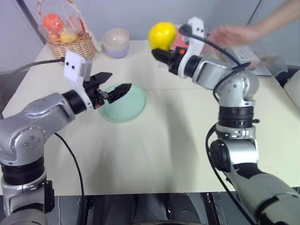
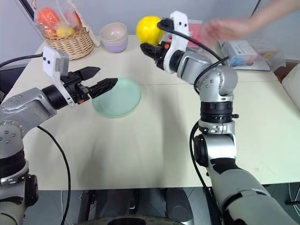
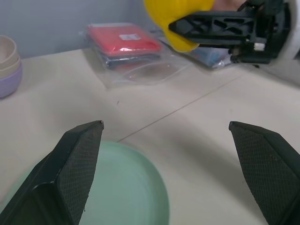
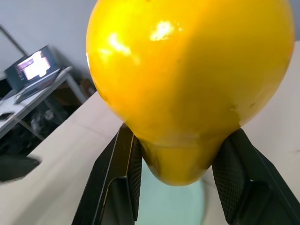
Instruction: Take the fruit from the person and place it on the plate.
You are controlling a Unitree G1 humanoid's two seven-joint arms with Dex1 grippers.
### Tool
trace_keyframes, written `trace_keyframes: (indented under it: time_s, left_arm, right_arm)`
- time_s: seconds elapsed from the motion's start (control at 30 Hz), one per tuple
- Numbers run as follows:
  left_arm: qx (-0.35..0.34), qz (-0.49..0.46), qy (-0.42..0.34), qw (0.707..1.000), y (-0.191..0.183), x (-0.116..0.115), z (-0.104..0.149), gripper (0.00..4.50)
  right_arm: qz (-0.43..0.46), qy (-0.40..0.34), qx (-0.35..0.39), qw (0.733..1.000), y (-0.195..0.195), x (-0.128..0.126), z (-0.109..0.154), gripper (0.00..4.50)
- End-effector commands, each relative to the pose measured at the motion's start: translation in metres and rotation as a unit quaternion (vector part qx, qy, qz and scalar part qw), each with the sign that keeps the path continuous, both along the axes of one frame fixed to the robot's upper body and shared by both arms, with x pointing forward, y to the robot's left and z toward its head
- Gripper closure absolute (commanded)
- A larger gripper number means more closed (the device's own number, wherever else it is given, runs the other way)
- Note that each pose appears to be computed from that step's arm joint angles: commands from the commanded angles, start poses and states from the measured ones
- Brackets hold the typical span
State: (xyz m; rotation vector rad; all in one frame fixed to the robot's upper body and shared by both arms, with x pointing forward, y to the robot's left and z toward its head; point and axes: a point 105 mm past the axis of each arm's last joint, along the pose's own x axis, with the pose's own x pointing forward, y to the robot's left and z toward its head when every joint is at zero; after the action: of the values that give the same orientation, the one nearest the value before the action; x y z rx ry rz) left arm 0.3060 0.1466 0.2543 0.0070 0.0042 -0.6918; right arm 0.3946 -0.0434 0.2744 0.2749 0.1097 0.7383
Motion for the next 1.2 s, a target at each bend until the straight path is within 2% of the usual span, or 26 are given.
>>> trace_keyframes:
  time_s: [0.03,0.3,0.5,0.63,0.77,0.97,1.03,1.2]
  left_arm:
    - [0.004,0.035,-0.034,0.999,0.018,-0.004,0.014,0.00]
    - [0.020,0.094,-0.025,0.995,0.041,-0.019,0.008,0.00]
    - [0.030,0.131,-0.013,0.991,0.054,-0.030,0.003,0.00]
    - [0.031,0.138,-0.010,0.990,0.056,-0.035,0.002,0.00]
    - [0.030,0.139,-0.008,0.990,0.055,-0.039,0.001,0.00]
    - [0.026,0.134,-0.003,0.991,0.051,-0.038,0.000,0.00]
    - [0.025,0.129,-0.001,0.991,0.050,-0.039,0.000,0.00]
    - [0.030,0.111,0.009,0.993,0.046,-0.038,-0.004,0.00]
  right_arm:
    - [0.025,-0.009,-0.011,1.000,0.022,-0.011,-0.009,3.01]
    - [0.085,0.041,-0.036,0.995,0.076,-0.024,-0.064,3.01]
    - [0.117,0.058,-0.092,0.987,0.102,-0.030,-0.110,3.01]
    - [0.107,0.064,-0.112,0.986,0.102,-0.024,-0.128,3.01]
    - [0.101,0.060,-0.117,0.986,0.101,-0.020,-0.130,3.01]
    - [0.107,0.055,-0.113,0.986,0.097,-0.023,-0.127,0.11]
    - [0.118,0.050,-0.108,0.986,0.092,-0.027,-0.120,0.05]
    - [0.138,-0.020,-0.076,0.987,0.047,-0.039,-0.060,0.05]
